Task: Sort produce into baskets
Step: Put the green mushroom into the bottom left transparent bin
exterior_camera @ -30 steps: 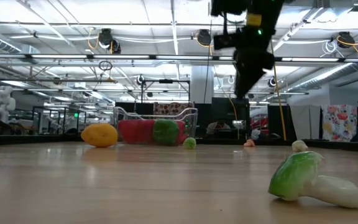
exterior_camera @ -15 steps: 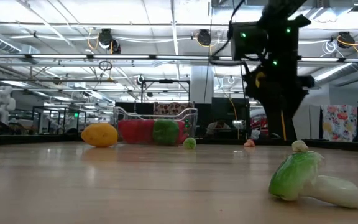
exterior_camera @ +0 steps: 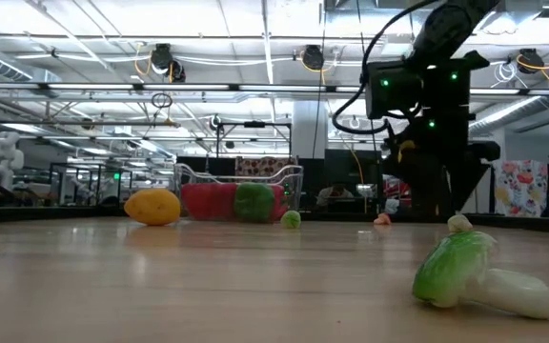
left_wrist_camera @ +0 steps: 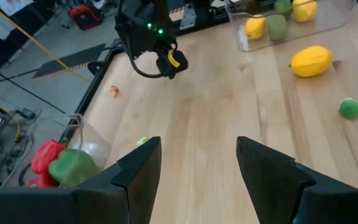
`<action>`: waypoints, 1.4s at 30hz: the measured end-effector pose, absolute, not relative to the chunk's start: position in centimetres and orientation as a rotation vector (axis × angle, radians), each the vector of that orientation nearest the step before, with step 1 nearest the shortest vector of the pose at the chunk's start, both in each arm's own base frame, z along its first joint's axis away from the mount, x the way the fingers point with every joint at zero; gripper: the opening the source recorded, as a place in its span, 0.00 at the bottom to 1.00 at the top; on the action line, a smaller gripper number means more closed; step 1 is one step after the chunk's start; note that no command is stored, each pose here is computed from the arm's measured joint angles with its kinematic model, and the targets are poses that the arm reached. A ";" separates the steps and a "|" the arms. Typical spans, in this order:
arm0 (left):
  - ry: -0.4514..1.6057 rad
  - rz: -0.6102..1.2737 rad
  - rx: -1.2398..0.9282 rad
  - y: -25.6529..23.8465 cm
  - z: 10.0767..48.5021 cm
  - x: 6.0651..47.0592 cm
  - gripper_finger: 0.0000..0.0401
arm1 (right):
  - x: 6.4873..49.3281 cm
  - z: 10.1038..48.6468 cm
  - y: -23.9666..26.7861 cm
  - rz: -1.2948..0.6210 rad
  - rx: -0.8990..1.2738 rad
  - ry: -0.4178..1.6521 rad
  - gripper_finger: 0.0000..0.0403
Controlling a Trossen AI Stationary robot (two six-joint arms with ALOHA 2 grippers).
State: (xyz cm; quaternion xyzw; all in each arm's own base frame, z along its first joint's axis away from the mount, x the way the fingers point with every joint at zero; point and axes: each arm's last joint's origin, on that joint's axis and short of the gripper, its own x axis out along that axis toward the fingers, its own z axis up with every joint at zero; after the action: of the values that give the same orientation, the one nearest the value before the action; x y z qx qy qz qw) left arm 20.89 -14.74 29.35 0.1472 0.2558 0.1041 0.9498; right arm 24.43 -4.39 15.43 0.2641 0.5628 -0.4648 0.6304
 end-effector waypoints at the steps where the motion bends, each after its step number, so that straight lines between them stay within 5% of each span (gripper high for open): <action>1: 0.521 0.215 0.298 -14.6 29.3 20.9 0.54 | 24.3 15.3 -4.4 -1.070 0.608 1.292 0.84; 26: 0.541 0.196 0.281 -14.3 29.3 21.2 0.54 | 23.3 13.8 -3.6 -1.036 0.613 1.332 0.83; 42: 0.542 0.196 0.281 -14.3 29.3 21.2 0.54 | 23.1 13.7 -3.6 -1.034 0.612 1.357 0.48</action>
State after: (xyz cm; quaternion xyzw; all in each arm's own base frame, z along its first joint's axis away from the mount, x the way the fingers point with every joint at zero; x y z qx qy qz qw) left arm 21.23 -14.32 29.25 0.1382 0.2662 0.0963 0.9491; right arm 23.13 -3.57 13.73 0.2660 0.5893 -0.4490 0.6167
